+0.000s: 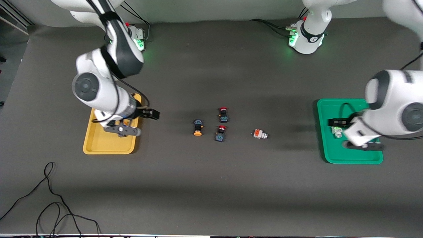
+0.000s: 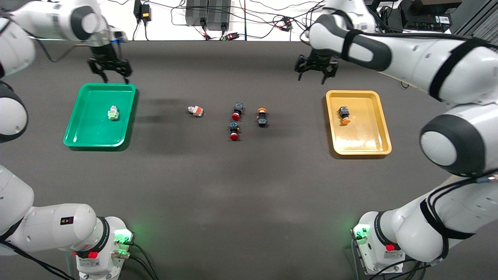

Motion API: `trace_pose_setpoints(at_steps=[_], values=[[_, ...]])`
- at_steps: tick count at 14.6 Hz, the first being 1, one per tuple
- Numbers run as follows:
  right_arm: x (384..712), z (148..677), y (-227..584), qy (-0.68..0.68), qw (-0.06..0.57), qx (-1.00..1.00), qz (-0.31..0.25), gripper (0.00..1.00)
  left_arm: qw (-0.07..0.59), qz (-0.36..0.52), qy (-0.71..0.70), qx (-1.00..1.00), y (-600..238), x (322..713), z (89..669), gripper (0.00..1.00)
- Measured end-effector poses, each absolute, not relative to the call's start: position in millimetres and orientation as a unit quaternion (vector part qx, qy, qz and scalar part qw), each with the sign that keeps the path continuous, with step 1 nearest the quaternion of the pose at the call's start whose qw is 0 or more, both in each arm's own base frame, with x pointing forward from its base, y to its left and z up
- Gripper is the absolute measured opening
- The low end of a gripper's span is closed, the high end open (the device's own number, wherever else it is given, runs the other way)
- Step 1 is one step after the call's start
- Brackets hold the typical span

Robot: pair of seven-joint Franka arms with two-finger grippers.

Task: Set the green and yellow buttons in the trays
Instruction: 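Grasp a second yellow button with the right gripper while the left grasps a white-orange button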

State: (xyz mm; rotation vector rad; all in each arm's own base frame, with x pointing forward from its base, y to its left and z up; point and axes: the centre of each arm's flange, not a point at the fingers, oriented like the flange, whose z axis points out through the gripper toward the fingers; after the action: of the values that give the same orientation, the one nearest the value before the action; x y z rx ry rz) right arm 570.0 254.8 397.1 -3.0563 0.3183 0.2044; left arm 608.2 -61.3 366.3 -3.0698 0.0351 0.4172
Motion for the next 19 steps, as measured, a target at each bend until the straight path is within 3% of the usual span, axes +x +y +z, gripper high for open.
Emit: trace_pose_setpoints(at_steps=[5, 10, 15, 19], values=[[558.0, 339.9, 341.5, 0.105, 0.025, -0.993, 0.046, 1.0, 0.043, 0.138, -0.144, -0.979, -191.8, 584.2, 346.4, 0.9], [540.2, 268.6, 398.6, 0.119, 0.038, -0.992, 0.029, 1.0, 0.046, 0.084, -0.371, -0.924, -299.6, 558.2, 328.3, 0.95], [520.8, 192.9, 427.2, 0.113, 0.02, -0.993, 0.004, 1.0, 0.029, 0.053, -0.549, -0.834, -311.9, 562.6, 313.8, 0.97], [518.9, 165.3, 426.2, 0.111, 0.011, -0.994, -0.002, 0.96, 0.025, 0.02, -0.583, -0.812, -309.1, 551.9, 268.6, 0.97]])
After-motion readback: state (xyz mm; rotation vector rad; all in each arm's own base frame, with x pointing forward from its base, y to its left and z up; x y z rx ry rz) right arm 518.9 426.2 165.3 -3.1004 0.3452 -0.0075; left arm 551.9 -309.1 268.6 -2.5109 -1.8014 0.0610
